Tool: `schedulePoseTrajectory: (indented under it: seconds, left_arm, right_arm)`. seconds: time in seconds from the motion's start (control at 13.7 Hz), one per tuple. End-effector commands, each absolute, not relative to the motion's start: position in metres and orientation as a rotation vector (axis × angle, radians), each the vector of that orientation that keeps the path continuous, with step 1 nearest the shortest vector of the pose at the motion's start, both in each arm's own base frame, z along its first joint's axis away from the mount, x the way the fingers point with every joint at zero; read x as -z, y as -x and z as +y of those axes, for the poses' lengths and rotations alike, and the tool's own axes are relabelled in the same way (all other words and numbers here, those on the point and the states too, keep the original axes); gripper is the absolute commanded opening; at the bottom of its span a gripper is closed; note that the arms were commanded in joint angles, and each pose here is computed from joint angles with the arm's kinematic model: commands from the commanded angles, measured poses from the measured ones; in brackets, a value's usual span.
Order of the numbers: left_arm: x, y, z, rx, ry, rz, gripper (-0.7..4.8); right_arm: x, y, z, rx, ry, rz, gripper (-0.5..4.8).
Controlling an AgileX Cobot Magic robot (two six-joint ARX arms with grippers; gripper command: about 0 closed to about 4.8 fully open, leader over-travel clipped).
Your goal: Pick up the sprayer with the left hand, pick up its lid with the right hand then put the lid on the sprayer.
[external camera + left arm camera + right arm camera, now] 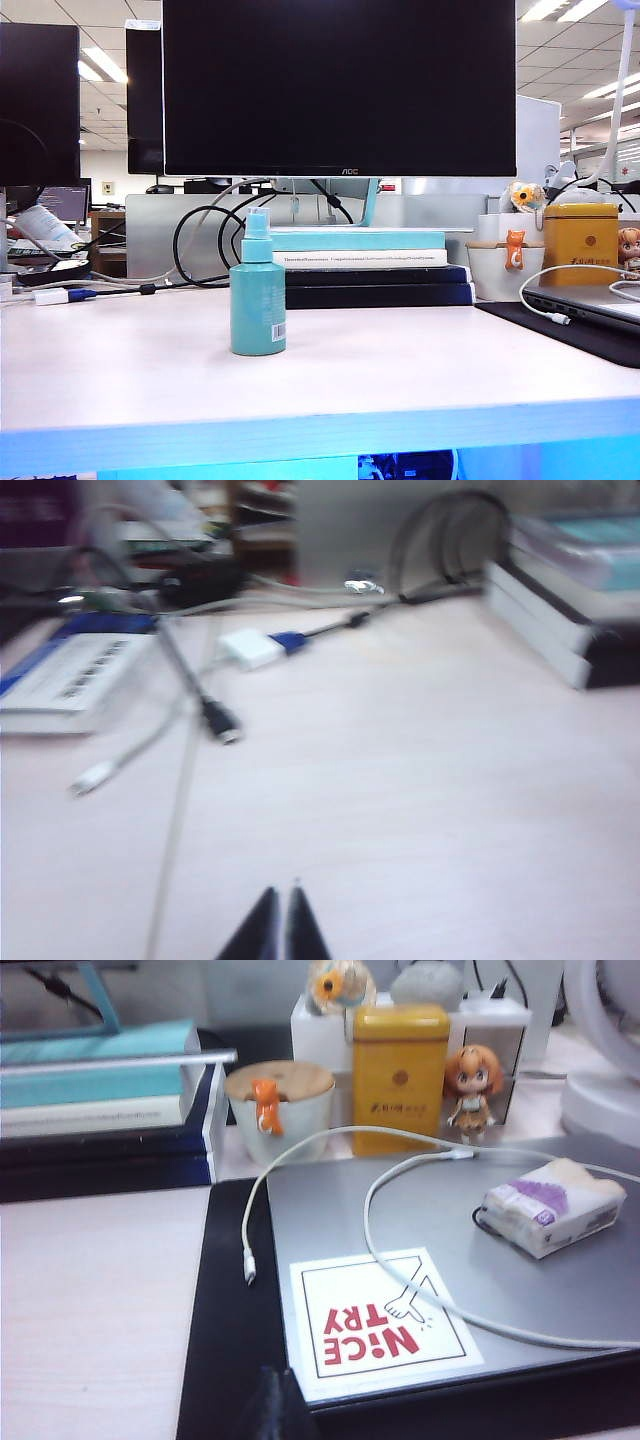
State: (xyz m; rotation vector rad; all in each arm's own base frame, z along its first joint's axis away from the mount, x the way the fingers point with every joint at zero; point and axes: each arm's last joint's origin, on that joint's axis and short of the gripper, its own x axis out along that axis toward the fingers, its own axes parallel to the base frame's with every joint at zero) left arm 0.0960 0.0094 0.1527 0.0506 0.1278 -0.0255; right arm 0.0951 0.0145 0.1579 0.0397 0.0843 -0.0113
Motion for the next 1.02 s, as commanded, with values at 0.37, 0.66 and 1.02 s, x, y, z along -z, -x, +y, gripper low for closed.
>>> schedulePoseTrajectory:
  seconds: [0.37,0.66,1.02]
  left_arm:
    - [-0.1484,-0.0946,0.0144,-0.157,-0.006,0.180,-0.04]
    - [-0.1484,-0.0947,0.0139,-0.146,0.059,0.175,0.00]
    - [-0.1499,-0.0952,0.0113,-0.060,0.151,0.158,-0.01]
  right_arm:
    - [-0.1569,-0.0958,0.0153,-0.011,-0.045,0.070,-0.01]
    - [-0.1572,-0.0958,0.0153,-0.014,-0.044,0.069,-0.01]
    - [-0.1573,-0.0957,0.0154,-0.011,-0.123,0.069,-0.01]
